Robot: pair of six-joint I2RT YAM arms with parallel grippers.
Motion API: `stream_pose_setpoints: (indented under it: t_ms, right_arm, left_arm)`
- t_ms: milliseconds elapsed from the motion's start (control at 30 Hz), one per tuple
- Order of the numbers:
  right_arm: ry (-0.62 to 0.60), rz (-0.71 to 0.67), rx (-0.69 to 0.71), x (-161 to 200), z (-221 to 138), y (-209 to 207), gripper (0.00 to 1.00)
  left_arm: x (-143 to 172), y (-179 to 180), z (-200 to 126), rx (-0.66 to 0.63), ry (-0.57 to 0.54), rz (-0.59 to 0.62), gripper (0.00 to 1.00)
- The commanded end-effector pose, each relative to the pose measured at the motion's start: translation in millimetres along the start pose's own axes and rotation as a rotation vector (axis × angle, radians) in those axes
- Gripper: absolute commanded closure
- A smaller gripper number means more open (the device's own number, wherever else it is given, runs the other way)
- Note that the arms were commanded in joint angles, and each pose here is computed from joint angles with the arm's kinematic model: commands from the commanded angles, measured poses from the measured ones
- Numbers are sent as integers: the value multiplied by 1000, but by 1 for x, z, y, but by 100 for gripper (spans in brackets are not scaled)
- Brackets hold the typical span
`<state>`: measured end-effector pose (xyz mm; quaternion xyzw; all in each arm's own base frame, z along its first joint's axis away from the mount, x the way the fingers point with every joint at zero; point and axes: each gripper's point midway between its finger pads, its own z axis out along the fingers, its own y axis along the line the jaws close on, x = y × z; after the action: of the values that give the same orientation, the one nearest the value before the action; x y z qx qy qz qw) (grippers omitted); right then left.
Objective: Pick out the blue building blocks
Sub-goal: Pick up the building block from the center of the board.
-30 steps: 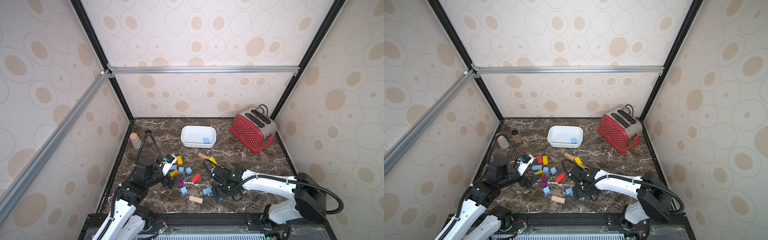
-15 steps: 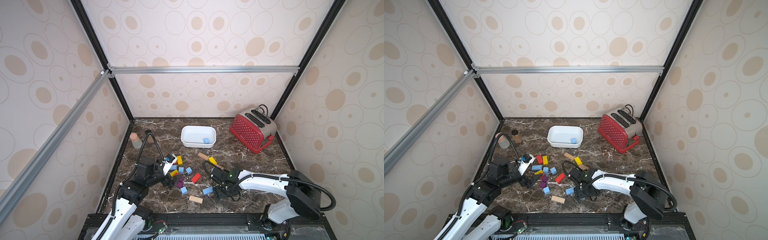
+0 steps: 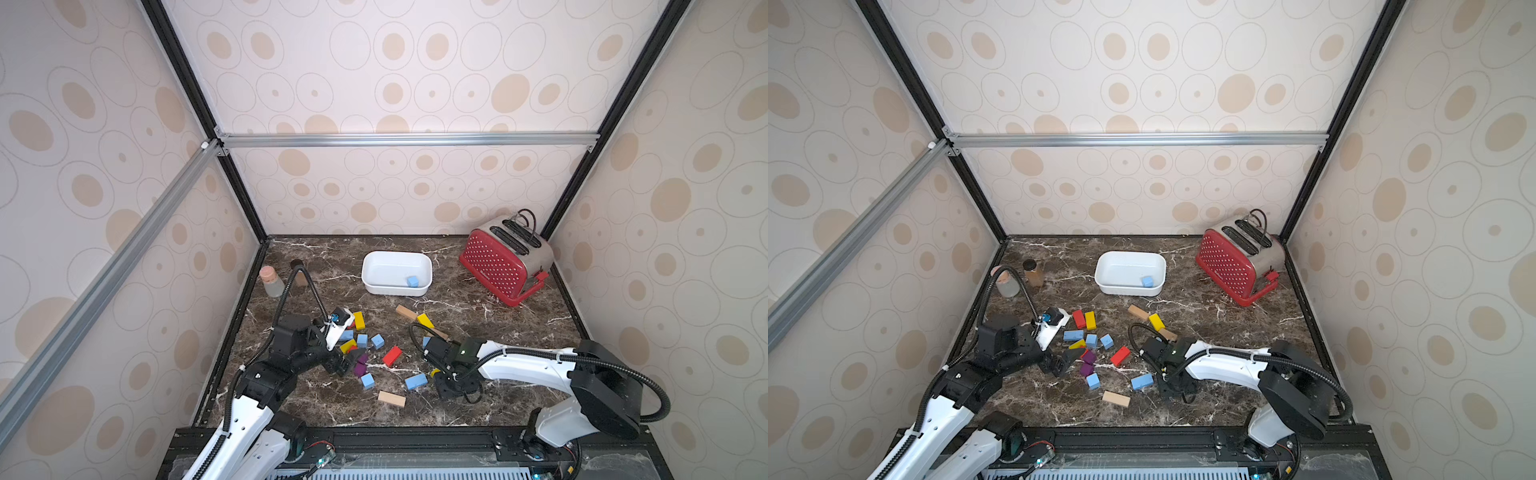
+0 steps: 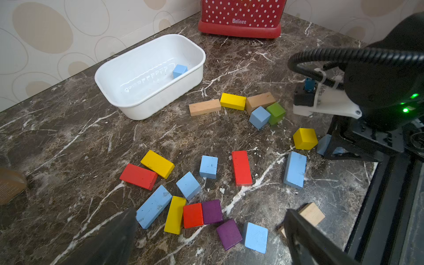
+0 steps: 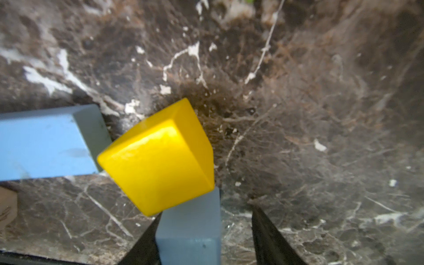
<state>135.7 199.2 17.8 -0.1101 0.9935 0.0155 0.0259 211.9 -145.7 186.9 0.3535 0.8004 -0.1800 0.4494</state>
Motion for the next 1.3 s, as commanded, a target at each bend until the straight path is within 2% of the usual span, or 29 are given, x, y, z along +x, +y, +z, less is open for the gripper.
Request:
stream_pose_setpoints:
  t_ms: [0, 600, 700, 800, 833, 1267]
  right_arm:
    - [8, 21, 6, 3, 2, -4, 47]
    - [15, 8, -23, 2, 4, 0, 72]
    - [5, 9, -30, 1, 2, 0, 81]
    - [-14, 3, -42, 0, -1, 1, 97]
    - [-24, -2, -48, -1, -4, 1, 100]
    - [-208, -108, -132, -43, -73, 26, 100]
  left_arm:
    - [-1, -2, -1, 8, 6, -1, 1]
    - [0, -1, 0, 6, 9, 0, 1]
    - [-2, -1, 0, 6, 7, 4, 1]
    - [-7, -1, -1, 4, -10, 18, 1]
    - [-10, 1, -2, -6, -20, 23, 1]
    - [-51, 13, -8, -45, -116, 32, 1]
